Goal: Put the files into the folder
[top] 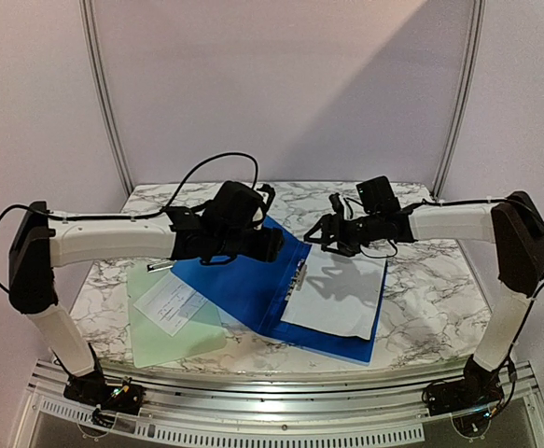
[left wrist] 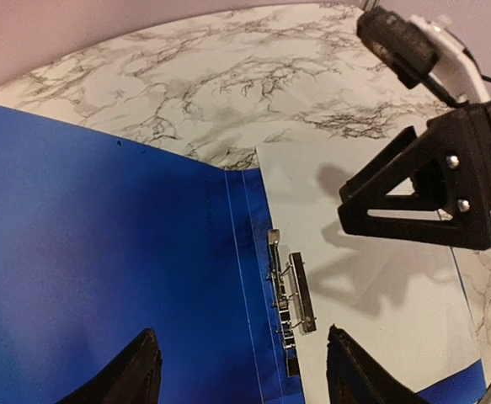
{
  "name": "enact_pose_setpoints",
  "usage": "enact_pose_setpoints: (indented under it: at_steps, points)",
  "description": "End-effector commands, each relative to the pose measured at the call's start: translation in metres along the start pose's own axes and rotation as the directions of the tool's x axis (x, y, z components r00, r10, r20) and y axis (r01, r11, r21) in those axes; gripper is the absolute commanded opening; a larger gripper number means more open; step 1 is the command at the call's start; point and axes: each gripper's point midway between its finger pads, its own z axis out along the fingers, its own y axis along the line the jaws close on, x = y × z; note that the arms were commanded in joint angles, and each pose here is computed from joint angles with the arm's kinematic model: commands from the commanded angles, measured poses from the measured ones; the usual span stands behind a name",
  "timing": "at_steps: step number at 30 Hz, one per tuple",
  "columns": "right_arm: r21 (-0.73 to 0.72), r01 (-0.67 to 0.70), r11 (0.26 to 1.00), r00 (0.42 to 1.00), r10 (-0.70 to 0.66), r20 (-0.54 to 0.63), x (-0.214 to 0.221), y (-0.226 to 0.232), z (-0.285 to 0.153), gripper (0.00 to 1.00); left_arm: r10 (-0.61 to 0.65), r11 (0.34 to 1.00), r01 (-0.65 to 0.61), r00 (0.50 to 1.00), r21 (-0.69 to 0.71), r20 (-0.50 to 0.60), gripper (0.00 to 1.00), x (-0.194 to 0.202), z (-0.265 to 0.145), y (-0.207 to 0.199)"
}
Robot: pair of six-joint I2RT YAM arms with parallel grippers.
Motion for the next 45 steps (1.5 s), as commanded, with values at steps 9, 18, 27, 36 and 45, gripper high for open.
enact_pose_setpoints:
  at_steps: [9,18,27,36,45]
  points:
    - [-0.040,-0.041,0.998,0.993,0.036,-0.116,-0.013,-0.020,0.049,0.73,-0.008,1.000,0.008,0.999,0.021,0.039,0.67,0.002,-0.025,0.012]
    - [-0.038,-0.090,0.995,0.982,0.082,-0.170,-0.008,-0.038,0.068,0.72,-0.029,0.998,0.027,0.999,0.064,0.036,0.68,0.016,-0.019,0.009]
    - [-0.048,-0.117,0.992,0.973,0.105,-0.207,0.001,-0.043,0.074,0.72,-0.052,0.994,0.051,0.999,0.101,0.005,0.68,0.031,-0.008,0.003]
    - [-0.093,-0.142,0.986,0.969,0.119,-0.215,0.000,-0.036,0.077,0.71,-0.051,0.993,0.051,0.999,0.104,-0.001,0.67,0.033,-0.004,0.002]
    - [-0.124,-0.152,0.981,0.968,0.123,-0.218,-0.002,-0.031,0.078,0.70,-0.046,0.994,0.046,0.999,0.098,-0.007,0.67,0.036,-0.001,0.003]
